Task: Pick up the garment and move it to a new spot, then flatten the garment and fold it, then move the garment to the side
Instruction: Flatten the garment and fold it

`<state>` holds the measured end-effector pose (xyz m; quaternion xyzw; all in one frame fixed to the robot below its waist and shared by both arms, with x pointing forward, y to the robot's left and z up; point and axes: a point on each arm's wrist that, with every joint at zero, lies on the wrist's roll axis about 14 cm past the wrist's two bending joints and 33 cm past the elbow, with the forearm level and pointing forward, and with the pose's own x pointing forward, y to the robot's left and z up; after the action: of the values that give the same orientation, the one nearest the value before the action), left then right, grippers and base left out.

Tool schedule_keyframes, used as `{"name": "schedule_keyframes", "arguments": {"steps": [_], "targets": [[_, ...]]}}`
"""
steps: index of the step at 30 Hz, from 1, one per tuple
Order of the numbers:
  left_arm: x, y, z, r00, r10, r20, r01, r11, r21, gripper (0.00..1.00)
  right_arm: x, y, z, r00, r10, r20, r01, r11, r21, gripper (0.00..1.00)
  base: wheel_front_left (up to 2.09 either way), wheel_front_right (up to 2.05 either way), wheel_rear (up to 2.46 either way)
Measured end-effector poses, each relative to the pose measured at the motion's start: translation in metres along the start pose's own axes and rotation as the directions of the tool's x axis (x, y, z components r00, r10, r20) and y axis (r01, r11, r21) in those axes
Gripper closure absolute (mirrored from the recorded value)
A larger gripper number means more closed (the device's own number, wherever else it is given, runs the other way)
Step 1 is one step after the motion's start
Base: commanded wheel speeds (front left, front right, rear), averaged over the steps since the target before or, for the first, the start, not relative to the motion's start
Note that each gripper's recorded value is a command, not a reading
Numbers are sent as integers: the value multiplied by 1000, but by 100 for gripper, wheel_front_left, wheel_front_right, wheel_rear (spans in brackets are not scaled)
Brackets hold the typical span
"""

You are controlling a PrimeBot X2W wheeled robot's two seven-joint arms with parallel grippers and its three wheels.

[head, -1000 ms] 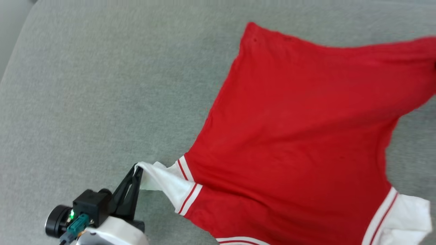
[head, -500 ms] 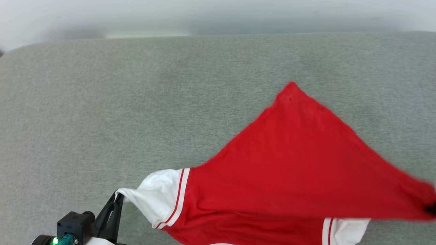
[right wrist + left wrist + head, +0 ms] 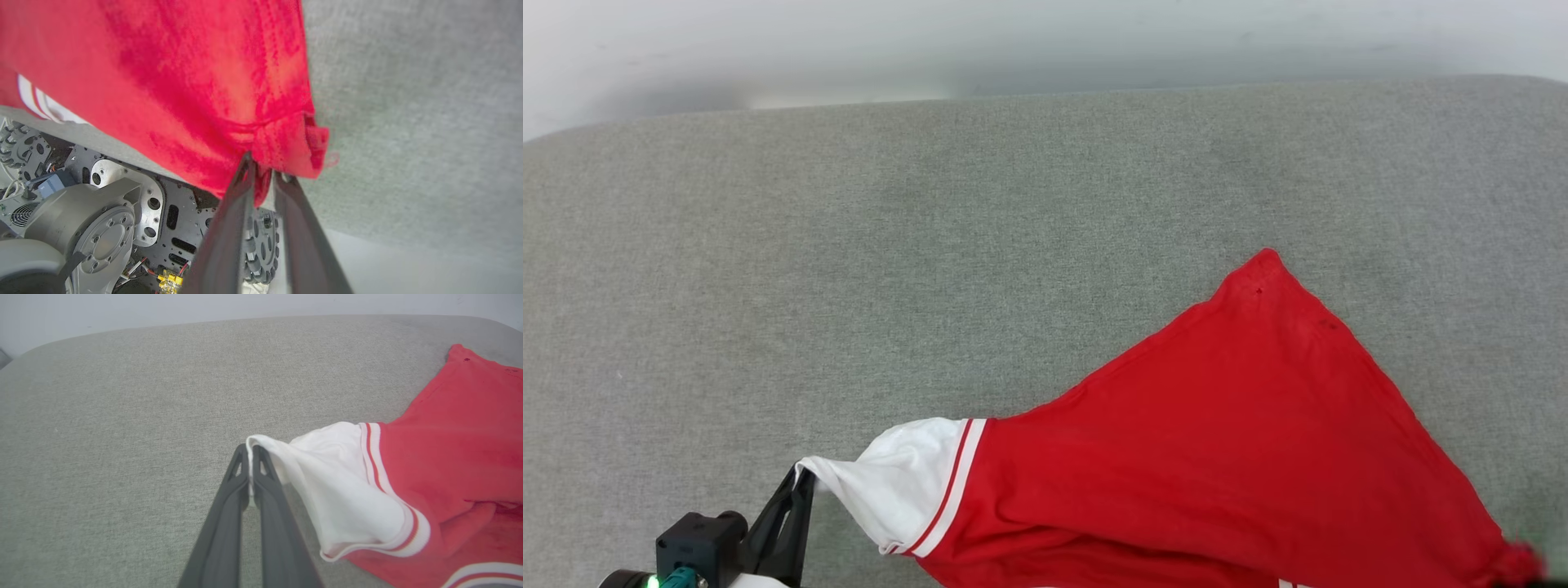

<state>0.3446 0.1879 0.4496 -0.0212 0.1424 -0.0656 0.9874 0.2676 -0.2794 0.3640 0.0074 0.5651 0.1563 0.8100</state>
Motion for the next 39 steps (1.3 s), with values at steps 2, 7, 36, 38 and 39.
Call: {"name": "schedule_keyframes", "arguments": {"steps": [2, 7, 36, 38, 39], "targets": [[0, 0, 1, 1000, 2, 3, -2, 1000, 1, 100, -8, -5, 17, 999, -18, 48, 20, 999, -31, 0, 0, 0, 0], [-1, 0, 0, 1000, 4, 2, -4, 1000, 2, 100, -38, -9, 94, 971, -37, 236, 72, 987, -143, 0, 0, 0, 0], [42, 14, -23, 997, 57, -44, -58, 998, -8, 100, 103, 78, 271, 1000, -9, -26, -6, 851, -525, 0, 0, 0, 0], [44, 15, -26, 997, 61, -53, -62, 998, -9, 100, 116, 77, 268, 999, -5, -45, -18, 858, -513, 0, 0, 0, 0], [45, 15, -27, 997, 62, -55, -63, 998, -10, 100, 120, 78, 265, 998, -4, -61, -28, 857, -515, 0, 0, 0, 0]]}}
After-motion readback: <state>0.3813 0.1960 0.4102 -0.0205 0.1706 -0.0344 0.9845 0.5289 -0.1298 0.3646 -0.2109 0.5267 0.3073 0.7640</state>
